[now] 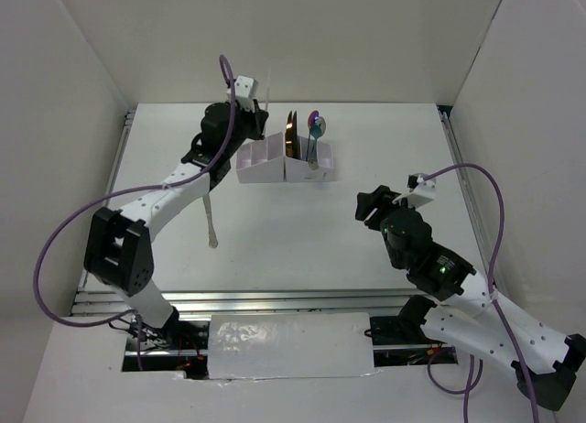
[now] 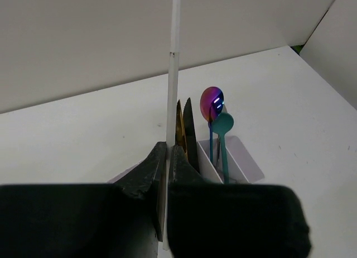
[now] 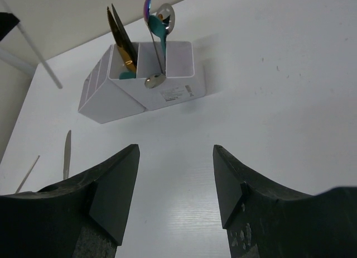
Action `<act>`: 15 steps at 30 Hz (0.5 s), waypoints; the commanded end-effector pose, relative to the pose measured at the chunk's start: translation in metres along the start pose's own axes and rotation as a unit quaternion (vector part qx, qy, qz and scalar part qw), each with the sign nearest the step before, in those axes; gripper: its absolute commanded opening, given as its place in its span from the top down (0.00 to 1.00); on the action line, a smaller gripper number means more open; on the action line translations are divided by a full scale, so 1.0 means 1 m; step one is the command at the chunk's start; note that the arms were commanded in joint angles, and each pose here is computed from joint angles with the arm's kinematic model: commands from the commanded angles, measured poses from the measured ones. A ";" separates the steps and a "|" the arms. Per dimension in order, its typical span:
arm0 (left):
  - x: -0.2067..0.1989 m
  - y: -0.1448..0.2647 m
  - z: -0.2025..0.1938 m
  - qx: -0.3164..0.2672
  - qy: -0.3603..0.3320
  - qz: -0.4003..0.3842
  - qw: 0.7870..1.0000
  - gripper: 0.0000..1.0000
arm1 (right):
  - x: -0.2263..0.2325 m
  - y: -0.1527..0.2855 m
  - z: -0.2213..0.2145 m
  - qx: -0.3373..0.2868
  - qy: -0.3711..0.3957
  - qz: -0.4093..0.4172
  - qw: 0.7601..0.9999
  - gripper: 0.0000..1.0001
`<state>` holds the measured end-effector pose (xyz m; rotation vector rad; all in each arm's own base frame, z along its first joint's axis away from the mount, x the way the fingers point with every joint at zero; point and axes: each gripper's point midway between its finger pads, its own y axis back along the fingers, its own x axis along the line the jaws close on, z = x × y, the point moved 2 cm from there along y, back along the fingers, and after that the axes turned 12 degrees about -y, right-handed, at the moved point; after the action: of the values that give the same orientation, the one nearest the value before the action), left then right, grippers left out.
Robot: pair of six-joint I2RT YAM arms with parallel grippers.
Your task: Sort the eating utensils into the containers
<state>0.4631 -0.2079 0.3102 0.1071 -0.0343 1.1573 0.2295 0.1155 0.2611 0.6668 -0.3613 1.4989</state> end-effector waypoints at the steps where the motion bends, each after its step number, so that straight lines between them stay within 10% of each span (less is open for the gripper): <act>1: 0.002 -0.022 0.054 -0.127 -0.005 -0.006 0.992 1.00 | 0.007 0.003 0.013 -0.016 -0.012 0.003 1.000 0.37; 15: 0.003 -0.077 -0.008 -0.119 0.008 -0.007 0.993 1.00 | 0.006 -0.001 0.012 -0.020 0.009 -0.010 1.000 0.36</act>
<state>0.5235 -0.2315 0.2710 0.0039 -0.0867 1.1341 0.2323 0.1160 0.2543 0.6465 -0.3232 1.4820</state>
